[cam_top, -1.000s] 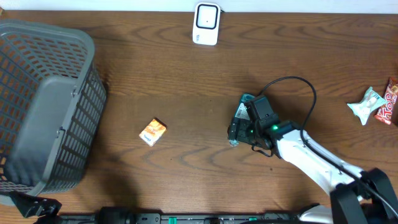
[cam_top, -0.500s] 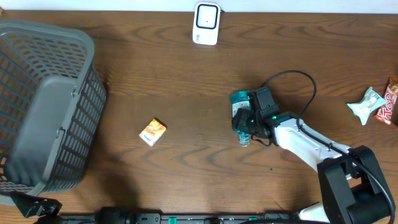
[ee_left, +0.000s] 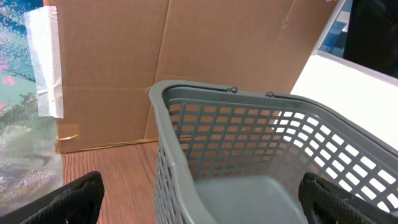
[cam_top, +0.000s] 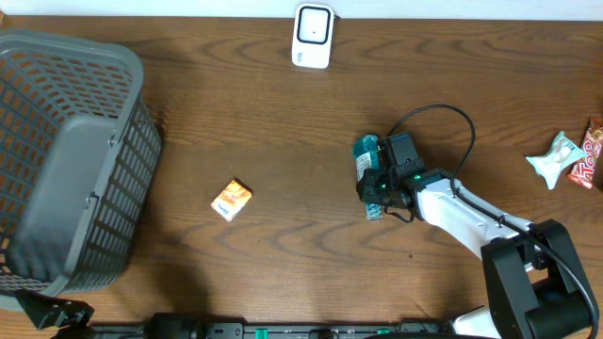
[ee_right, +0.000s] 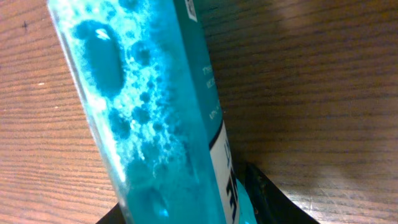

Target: Scan the item barcode

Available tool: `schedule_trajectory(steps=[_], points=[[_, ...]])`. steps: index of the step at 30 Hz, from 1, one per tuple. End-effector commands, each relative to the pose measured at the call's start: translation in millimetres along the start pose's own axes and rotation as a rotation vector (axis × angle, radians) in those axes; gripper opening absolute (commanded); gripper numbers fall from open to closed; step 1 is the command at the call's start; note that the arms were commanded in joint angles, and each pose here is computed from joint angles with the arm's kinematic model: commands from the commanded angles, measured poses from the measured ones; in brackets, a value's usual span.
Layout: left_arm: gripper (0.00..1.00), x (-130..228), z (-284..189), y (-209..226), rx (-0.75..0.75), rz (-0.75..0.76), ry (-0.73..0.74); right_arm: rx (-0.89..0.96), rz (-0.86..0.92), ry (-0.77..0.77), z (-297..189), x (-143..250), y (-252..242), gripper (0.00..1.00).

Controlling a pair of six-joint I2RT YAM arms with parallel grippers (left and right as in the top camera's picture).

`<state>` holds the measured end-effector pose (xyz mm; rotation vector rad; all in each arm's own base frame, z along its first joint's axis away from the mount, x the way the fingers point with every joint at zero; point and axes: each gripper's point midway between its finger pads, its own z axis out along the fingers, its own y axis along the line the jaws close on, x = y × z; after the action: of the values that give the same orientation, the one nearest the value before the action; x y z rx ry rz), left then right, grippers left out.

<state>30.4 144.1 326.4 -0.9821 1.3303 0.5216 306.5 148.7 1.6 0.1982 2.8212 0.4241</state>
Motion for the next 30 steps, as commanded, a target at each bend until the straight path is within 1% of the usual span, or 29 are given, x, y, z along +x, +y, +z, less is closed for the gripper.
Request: schedule_trajectory(steps=[1, 2, 5, 9, 10, 12, 14, 19, 20, 26, 28, 30], points=[[1.00, 1, 0, 2, -0.013, -0.004, -0.002, 0.073, -0.039, 0.115, 15, 37, -26, 0.27], [1.00, 1, 0, 2, -0.013, -0.004, -0.002, 0.068, -0.055, 0.109, 13, 35, -25, 0.27], [1.00, 1, 0, 2, -0.013, -0.004, -0.002, 0.057, -0.121, 0.099, 7, 30, -20, 0.19], [1.00, 1, 0, 2, -0.013, -0.005, -0.002, 0.047, -0.200, 0.124, 6, 36, -17, 0.03], [1.00, 1, 0, 2, -0.013, -0.005, -0.002, 0.023, -0.221, 0.136, 6, 38, -13, 0.01], [1.00, 1, 0, 2, -0.013, -0.005, -0.002, -0.077, -0.256, 0.160, 5, 42, 3, 0.01], [1.00, 1, 0, 2, -0.013, -0.005, -0.002, -0.232, -0.323, 0.181, -1, 46, 26, 0.01], [1.00, 1, 0, 2, -0.013, -0.005, -0.003, -0.563, -0.452, 0.194, -28, 47, 70, 0.01], [1.00, 1, 0, 2, -0.013, -0.005, -0.003, -0.604, -0.465, 0.190, -33, 46, 74, 0.01], [1.00, 0, 0, 2, -0.012, -0.008, -0.004, -0.788, -0.516, 0.149, -53, 40, 92, 0.01], [1.00, 0, 0, 2, -0.012, -0.008, -0.004, -0.784, -0.523, 0.138, -52, 38, 92, 0.01], [1.00, 0, 0, 2, -0.012, -0.008, -0.004, -0.722, -0.513, 0.138, -45, 36, 85, 0.01]])
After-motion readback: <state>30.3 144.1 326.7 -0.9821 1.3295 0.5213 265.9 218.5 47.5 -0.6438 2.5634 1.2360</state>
